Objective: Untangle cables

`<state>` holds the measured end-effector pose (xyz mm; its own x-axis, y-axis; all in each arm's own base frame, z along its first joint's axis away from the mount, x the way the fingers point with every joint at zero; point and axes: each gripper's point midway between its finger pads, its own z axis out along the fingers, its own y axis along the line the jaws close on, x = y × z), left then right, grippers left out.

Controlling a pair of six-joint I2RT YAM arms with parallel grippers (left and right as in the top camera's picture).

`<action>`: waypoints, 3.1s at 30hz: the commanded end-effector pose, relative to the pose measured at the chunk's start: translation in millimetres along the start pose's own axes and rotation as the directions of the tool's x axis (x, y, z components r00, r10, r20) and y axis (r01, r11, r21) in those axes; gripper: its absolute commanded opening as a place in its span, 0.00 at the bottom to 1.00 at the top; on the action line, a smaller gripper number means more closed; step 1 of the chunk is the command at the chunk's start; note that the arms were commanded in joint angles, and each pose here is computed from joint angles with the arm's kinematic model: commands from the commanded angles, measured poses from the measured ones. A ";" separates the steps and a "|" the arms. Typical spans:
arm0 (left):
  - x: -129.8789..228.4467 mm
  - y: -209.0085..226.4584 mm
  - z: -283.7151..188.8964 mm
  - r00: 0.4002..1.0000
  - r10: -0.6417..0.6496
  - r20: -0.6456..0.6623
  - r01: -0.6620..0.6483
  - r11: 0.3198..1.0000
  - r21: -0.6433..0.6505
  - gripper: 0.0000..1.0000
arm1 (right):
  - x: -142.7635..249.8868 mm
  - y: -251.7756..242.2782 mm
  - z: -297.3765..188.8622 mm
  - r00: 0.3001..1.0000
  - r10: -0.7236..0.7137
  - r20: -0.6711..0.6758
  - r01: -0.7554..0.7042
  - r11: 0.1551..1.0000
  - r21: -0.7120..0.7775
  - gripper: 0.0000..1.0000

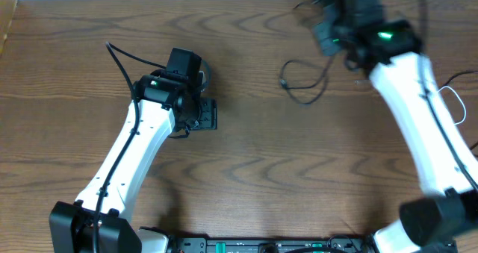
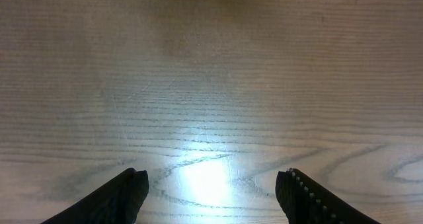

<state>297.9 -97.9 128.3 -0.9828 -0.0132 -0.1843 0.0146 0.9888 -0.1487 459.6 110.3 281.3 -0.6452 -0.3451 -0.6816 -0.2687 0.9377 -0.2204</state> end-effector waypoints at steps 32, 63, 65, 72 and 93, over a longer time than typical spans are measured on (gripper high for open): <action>-1.3 1.6 -4.4 1.000 0.013 0.010 -0.013 1.000 -0.011 0.68 | 161.6 -287.9 -57.9 0.606 0.792 0.073 -0.744 0.532 0.404 0.01; -27.4 3.7 -6.2 0.993 0.025 0.119 -0.021 0.999 -0.037 0.68 | 127.4 -142.7 -6.3 0.777 0.553 -0.301 -0.594 0.802 -0.061 0.99; -29.0 14.6 -7.1 0.991 0.026 0.130 -0.013 0.995 -0.100 0.68 | 125.3 -126.7 -4.7 0.797 0.508 -0.327 -0.557 0.827 -0.072 0.99; -20.3 49.7 -11.3 0.994 -0.028 0.107 0.053 0.969 -0.240 0.68 | 129.7 -74.4 1.6 0.833 0.356 -0.423 -0.415 0.908 -0.054 0.99; 50.9 76.9 -14.9 0.958 -0.211 -0.195 0.178 0.969 -0.173 0.97 | 250.9 10.4 22.8 0.613 0.310 -0.727 -0.457 0.889 -0.007 0.99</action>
<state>252.1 -17.5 121.7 -0.9768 -0.2126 0.0260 -0.2124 0.9771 0.0123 319.5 35.0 100.0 -0.9995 0.0318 -0.0052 0.0309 0.9910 0.1302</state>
